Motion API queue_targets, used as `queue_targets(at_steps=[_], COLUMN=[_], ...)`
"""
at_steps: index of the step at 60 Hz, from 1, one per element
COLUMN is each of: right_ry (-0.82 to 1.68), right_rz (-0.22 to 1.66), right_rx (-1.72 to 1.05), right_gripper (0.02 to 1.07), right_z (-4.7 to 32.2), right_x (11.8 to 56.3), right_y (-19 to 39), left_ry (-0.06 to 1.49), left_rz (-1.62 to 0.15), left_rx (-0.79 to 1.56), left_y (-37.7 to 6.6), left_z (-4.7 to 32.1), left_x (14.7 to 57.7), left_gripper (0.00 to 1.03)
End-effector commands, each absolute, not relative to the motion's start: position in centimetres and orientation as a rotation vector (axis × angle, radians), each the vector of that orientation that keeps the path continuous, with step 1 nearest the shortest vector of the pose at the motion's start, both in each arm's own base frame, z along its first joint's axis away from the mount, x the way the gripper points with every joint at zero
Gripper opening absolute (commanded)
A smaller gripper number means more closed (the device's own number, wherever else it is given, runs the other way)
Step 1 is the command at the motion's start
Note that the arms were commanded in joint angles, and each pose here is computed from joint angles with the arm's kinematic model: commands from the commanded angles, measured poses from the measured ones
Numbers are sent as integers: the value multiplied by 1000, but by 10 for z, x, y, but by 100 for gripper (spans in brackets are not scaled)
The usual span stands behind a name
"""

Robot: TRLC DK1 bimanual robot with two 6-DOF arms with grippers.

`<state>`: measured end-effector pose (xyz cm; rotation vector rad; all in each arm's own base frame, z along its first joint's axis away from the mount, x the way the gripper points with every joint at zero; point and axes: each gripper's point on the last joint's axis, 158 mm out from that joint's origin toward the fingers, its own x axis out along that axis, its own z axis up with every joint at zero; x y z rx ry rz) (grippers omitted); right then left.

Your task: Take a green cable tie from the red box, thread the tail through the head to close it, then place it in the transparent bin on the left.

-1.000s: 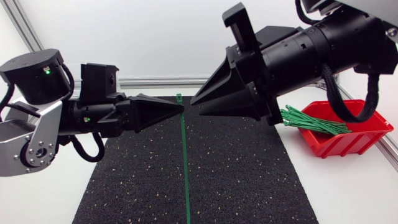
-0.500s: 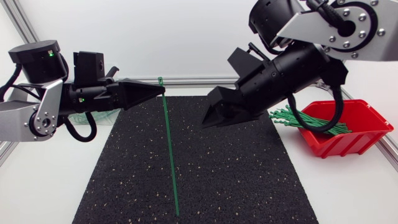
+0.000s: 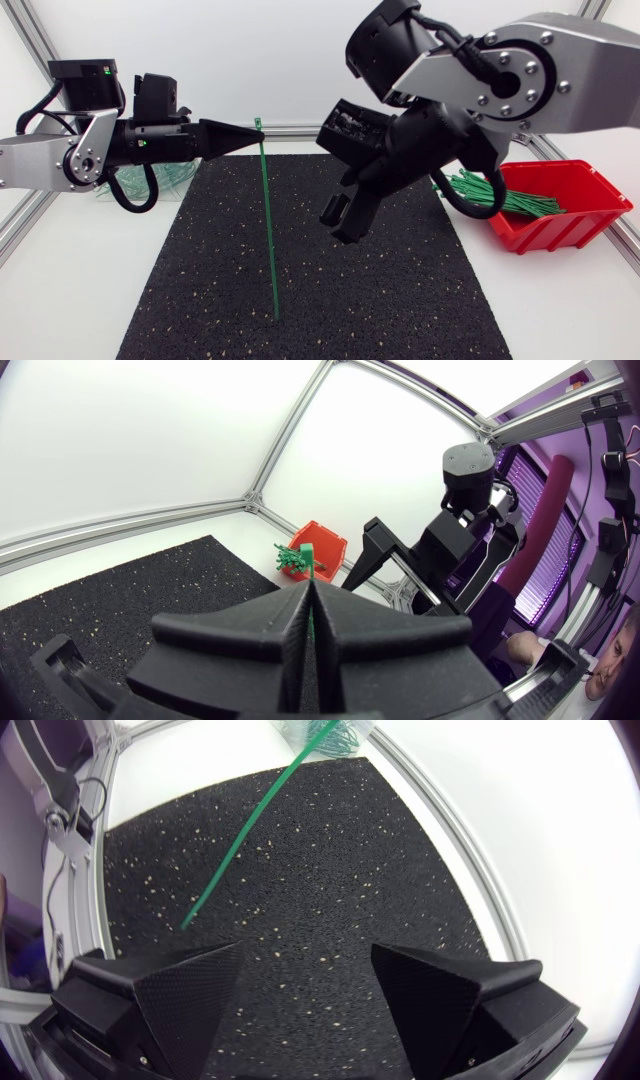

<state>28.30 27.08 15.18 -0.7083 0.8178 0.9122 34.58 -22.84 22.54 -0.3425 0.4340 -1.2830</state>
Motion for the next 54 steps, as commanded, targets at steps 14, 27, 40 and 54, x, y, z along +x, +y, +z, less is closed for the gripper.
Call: queue_targets(at_steps=[14,27,40,54], right_ry=[487,281,-19,-276], right_rz=[1098,1082,1049,916], right_rx=[-1331,-1595,-1893,-2083], right_gripper=[99,95,103,103], right_z=[121,117,112,114], right_x=[268,263,260,270], right_y=[288,301,318,336], left_ry=[447,467,480,498], left_rz=[-1267,-1262,-1263,-1247], left_rx=[-283,-261,-234,-240], left_y=[-226,-224,-222,-215], left_z=[220,217,217,210], left_x=[356,359,359,368], left_gripper=[4,4,4,4])
